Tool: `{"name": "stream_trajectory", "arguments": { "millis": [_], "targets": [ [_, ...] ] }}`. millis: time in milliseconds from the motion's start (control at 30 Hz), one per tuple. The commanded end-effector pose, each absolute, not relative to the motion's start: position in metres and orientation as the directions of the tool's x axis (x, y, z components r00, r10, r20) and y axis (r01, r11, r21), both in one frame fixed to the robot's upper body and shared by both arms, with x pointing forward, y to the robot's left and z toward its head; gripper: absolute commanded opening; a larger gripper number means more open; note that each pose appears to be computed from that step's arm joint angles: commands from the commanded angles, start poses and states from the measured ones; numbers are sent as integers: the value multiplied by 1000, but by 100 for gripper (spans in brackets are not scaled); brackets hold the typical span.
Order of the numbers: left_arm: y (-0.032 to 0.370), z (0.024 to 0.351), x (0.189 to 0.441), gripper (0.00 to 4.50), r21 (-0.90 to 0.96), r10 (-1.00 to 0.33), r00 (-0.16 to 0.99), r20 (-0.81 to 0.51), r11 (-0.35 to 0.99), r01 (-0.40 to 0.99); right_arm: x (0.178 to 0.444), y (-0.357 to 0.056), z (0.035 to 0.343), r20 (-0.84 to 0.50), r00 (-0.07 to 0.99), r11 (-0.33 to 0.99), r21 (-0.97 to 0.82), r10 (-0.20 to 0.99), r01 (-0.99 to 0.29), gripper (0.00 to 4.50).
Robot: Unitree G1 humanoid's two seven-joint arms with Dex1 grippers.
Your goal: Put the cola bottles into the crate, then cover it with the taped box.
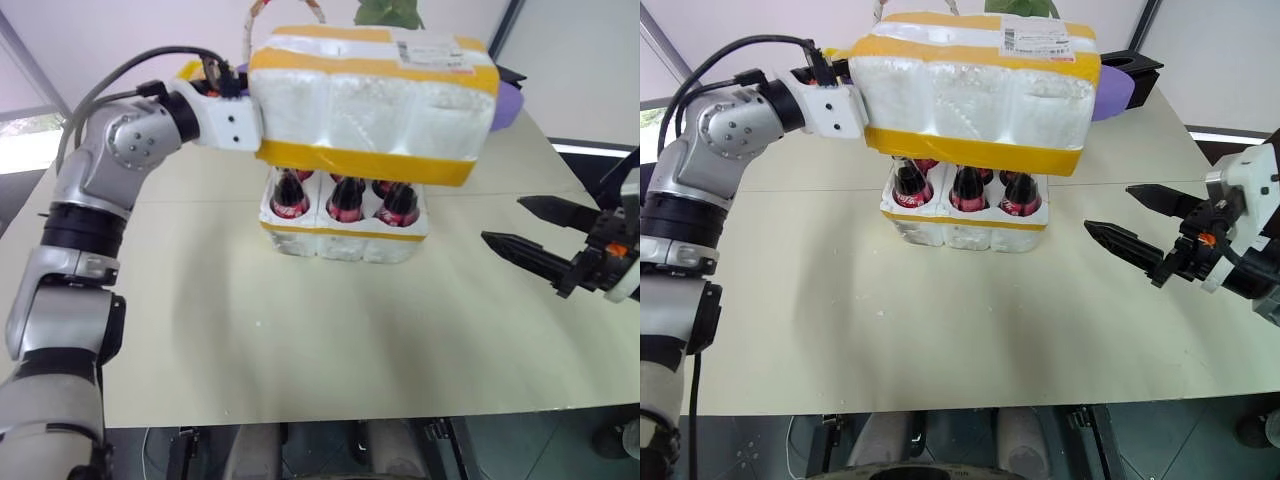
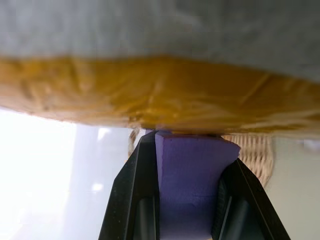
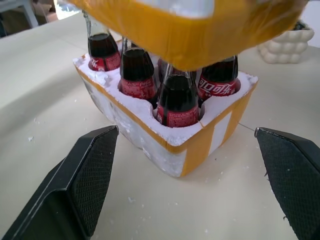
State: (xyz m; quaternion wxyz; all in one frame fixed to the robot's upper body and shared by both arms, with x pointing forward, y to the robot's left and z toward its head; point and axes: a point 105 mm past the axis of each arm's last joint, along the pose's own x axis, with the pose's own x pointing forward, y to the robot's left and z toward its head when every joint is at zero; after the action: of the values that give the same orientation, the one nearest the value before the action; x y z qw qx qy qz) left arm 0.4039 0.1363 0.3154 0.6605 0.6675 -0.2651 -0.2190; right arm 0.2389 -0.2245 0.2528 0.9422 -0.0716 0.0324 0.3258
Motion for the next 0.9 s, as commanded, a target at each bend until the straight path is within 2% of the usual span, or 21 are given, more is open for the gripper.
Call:
{"name": "stream_trajectory", "arguments": {
  "millis": [33,300,767,900],
  "targets": [
    [137,311,405,58,993,-616,786,46,-59,-104,237,-222,264,-67,788,776,-141,612,-614,450],
    [136,300,400,58,995,-610,792,-8,-84,-54,242,-220,265,-52,788,777,-134,614,-615,450],
    [147,308,378,58,992,-561,827,-39,-123,-36,246,-218,262,-48,776,767,-128,629,-629,450],
    [150,298,375,58,989,-546,834,-77,-150,-7,249,-219,264,-46,772,762,-133,634,-634,450]
  ]
}}
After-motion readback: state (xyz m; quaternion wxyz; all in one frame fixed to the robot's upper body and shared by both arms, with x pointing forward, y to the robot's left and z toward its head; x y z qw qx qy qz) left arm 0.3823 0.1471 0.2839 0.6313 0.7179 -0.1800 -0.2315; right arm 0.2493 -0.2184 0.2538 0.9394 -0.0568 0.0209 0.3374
